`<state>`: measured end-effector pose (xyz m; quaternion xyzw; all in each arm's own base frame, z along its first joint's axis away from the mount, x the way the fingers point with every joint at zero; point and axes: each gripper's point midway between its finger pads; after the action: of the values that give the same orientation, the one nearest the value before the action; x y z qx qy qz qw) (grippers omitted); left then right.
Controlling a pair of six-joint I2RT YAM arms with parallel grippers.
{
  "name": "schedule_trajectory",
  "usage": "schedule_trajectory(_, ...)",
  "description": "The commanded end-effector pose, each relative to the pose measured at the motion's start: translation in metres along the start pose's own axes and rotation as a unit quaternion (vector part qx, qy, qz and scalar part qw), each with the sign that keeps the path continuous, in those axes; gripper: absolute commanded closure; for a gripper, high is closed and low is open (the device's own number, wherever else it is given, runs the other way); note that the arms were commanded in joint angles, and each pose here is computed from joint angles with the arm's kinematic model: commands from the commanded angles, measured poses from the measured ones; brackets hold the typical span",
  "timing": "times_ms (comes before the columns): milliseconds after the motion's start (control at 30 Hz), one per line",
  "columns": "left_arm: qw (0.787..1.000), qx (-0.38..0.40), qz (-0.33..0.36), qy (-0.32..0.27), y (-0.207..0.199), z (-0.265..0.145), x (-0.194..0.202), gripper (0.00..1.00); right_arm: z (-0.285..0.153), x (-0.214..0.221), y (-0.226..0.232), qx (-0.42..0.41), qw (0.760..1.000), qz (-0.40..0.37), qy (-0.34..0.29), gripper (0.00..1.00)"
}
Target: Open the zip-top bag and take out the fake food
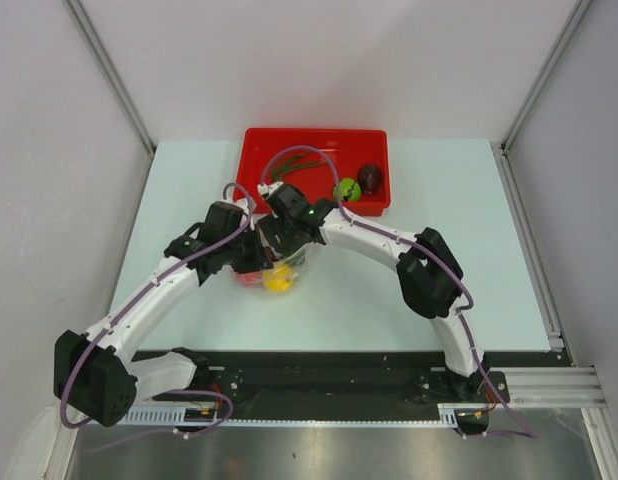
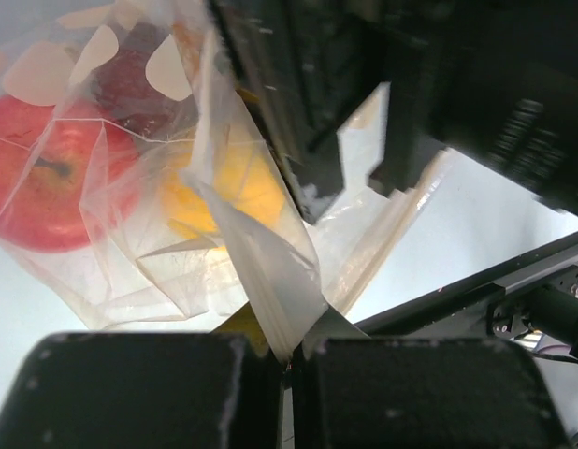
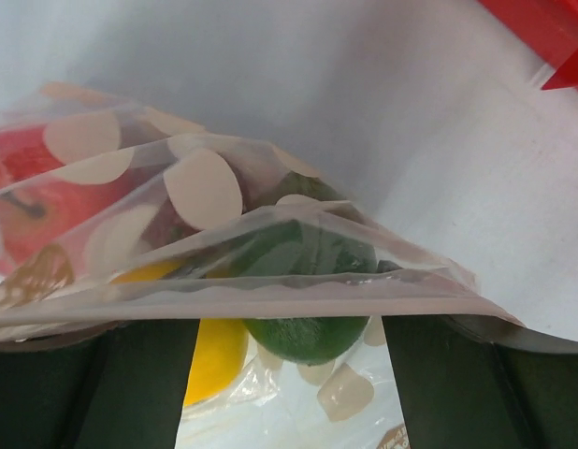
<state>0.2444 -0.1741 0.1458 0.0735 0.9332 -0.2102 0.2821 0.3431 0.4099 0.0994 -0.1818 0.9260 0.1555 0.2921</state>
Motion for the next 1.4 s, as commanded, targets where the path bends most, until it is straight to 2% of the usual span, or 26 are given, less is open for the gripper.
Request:
schedule_trajectory(0, 1.000, 0.022, 0.005, -0.008, -0.011, -0.002, -0.009, 1.00, 0.022, 0.000, -0.011, 0.009, 1.000, 0.007, 0.003, 0.22)
schedule_trajectory(267, 1.000, 0.023, 0.010, -0.003, -0.010, 0.003, -0.007, 1.00, 0.033, 0.011, -0.013, 0.016, 1.000, 0.006, 0.019, 0.32)
schedule_trajectory(367, 1.000, 0.020, 0.015, -0.002, -0.008, 0.004, -0.005, 1.00, 0.026, 0.008, -0.008, 0.014, 1.000, 0.002, 0.013, 0.44)
schedule_trajectory(400, 1.000, 0.021, 0.015, -0.001, -0.008, 0.004, -0.004, 1.00, 0.022, 0.005, -0.009, 0.017, 1.000, 0.003, 0.009, 0.55)
schedule_trajectory(433, 1.000, 0.021, 0.015, -0.002, -0.008, 0.004, -0.003, 1.00, 0.019, 0.004, -0.006, 0.018, 1.000, 0.002, 0.007, 0.61)
schedule_trajectory(600, 1.000, 0.023, 0.020, 0.000, -0.007, 0.005, 0.000, 1.00, -0.016, -0.013, 0.004, 0.001, 1.000, 0.015, -0.019, 0.86)
schedule_trajectory(800, 0.999, 0.026, 0.029, -0.002, -0.006, 0.004, 0.002, 1.00, -0.053, -0.026, 0.014, -0.029, 0.998, 0.041, -0.040, 0.94)
schedule_trajectory(1067, 0.999, 0.027, 0.040, 0.003, -0.003, 0.002, 0.011, 1.00, -0.129, -0.063, 0.029, -0.106, 0.983, 0.092, -0.120, 0.94)
schedule_trajectory(1233, 0.998, 0.026, 0.054, 0.008, 0.000, 0.002, 0.017, 1.00, -0.166, -0.108, 0.013, -0.104, 0.965, 0.110, -0.216, 0.94)
schedule_trajectory(1367, 0.997, 0.026, 0.069, 0.007, 0.000, -0.001, 0.017, 1.00, -0.163, -0.143, -0.024, -0.077, 0.951, 0.148, -0.260, 0.94)
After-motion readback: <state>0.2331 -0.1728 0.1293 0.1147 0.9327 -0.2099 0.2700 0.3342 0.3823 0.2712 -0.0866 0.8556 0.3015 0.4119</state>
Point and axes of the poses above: each gripper's point midway between its finger pads, its own z axis out along the fingers, its own y axis along the line the jaws close on, x = y × z, and after that the axes turned 12 degrees about z, right-handed
